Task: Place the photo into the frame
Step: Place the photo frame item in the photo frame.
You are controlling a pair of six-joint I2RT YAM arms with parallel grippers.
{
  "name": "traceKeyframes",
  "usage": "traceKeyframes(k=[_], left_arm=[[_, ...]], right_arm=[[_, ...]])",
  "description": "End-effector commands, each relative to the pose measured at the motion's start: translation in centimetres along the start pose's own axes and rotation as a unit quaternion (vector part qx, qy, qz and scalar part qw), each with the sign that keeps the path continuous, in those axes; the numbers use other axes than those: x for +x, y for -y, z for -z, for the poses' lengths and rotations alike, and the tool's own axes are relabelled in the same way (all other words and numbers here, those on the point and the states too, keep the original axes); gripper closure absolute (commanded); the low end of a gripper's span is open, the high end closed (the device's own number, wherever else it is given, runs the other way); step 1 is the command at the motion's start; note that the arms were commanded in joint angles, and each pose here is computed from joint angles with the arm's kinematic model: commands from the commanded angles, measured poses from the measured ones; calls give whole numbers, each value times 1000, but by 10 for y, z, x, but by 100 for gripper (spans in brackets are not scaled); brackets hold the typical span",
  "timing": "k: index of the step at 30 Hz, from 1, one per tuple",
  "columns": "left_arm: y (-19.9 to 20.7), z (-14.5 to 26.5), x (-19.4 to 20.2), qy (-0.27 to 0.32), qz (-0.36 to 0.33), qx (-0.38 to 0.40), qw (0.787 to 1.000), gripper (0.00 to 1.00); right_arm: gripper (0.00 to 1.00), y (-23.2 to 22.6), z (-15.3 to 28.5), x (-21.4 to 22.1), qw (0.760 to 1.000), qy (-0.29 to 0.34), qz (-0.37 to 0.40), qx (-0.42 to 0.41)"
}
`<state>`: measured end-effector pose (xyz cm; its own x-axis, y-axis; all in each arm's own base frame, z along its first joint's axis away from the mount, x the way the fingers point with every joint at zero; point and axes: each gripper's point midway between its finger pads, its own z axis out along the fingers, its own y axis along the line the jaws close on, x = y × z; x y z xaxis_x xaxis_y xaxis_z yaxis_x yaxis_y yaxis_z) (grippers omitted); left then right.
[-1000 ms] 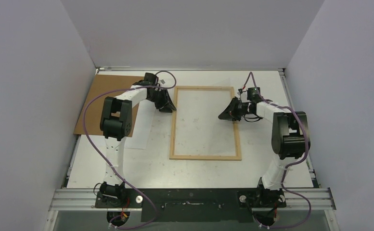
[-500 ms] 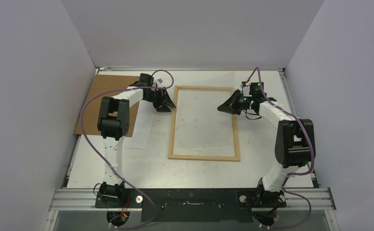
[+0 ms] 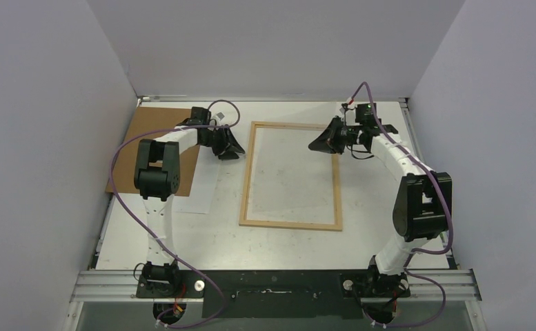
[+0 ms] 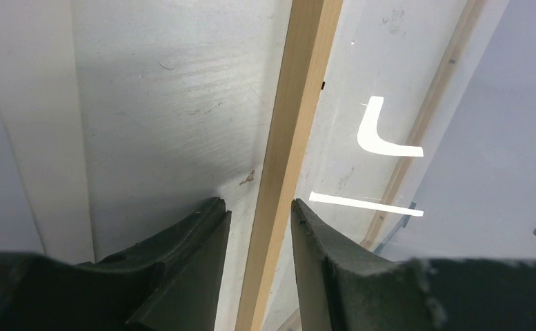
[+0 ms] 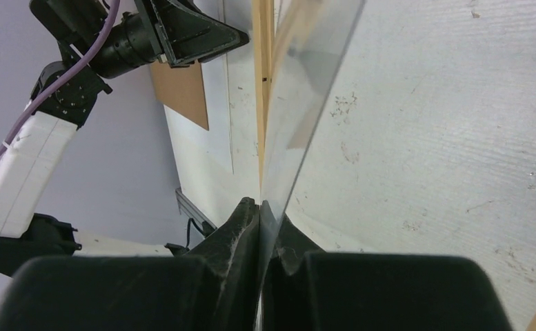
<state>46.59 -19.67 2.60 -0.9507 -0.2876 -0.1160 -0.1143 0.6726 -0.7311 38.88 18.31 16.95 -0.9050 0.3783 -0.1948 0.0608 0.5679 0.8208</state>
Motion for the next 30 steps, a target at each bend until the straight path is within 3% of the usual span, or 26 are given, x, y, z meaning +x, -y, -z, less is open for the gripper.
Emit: traceKeyframes(k=[1,30], left_arm=[[-37,-11,-3,10,-8,-55,998,61],[-69,14,-20,60,23,-122,990,62]], right_arm=[[100,-28,27,3,999,-9,51,-1],[100,-113,15,-9,994,14,19,-111]])
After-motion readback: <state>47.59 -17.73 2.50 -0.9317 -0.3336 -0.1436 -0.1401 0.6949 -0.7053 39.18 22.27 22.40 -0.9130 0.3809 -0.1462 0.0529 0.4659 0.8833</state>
